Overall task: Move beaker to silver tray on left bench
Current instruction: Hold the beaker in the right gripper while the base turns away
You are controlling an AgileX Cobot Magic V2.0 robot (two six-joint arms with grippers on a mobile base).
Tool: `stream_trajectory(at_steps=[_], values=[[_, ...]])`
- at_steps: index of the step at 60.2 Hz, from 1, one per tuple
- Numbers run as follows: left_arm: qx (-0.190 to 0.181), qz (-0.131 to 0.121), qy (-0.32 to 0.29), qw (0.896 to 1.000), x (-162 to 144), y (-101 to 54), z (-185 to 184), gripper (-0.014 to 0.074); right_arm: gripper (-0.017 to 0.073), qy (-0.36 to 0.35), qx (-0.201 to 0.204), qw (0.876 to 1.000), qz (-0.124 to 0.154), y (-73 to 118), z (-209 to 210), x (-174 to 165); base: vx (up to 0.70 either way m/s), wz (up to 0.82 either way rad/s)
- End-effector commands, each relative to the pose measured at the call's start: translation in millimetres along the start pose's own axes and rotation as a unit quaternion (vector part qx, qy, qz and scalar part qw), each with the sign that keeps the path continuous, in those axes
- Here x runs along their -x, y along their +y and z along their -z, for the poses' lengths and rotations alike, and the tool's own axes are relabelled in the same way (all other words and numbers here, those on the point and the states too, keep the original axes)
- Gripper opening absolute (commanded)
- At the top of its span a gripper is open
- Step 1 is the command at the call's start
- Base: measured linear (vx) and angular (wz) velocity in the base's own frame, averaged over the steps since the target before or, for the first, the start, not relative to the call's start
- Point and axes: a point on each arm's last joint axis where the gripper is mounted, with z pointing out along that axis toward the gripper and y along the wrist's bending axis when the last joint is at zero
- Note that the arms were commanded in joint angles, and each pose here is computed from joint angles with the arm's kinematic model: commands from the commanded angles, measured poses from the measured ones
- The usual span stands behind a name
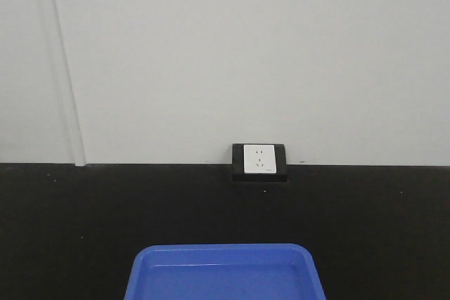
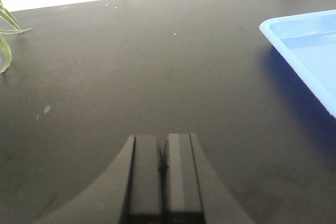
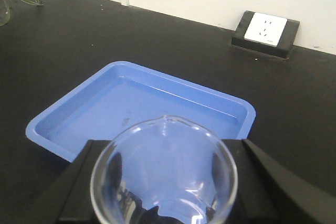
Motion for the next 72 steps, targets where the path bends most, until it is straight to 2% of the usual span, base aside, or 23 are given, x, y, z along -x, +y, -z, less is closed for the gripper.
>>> stream_trajectory(at_steps=[1, 26, 72], values=[[-0.003, 0.001, -0.032, 0.999, 0.9, -0.7, -1.6, 0.0001, -0.0014, -0.050, 0.008, 0.999, 0.009, 1.6, 3.3, 15.5, -0.02, 0.04], [-0.003, 0.001, -0.032, 0.999, 0.9, -0.7, -1.6, 0.0001, -0.0014, -0.050, 0.008, 0.999, 0.009, 1.6, 3.3, 15.5, -0.12, -0.02], [-0.003, 0.001, -0.032, 0.999, 0.9, -0.7, -1.6, 0.0001, -0.0014, -0.050, 0.008, 0.999, 0.009, 1.6, 3.3, 15.5, -0.27, 0.04]])
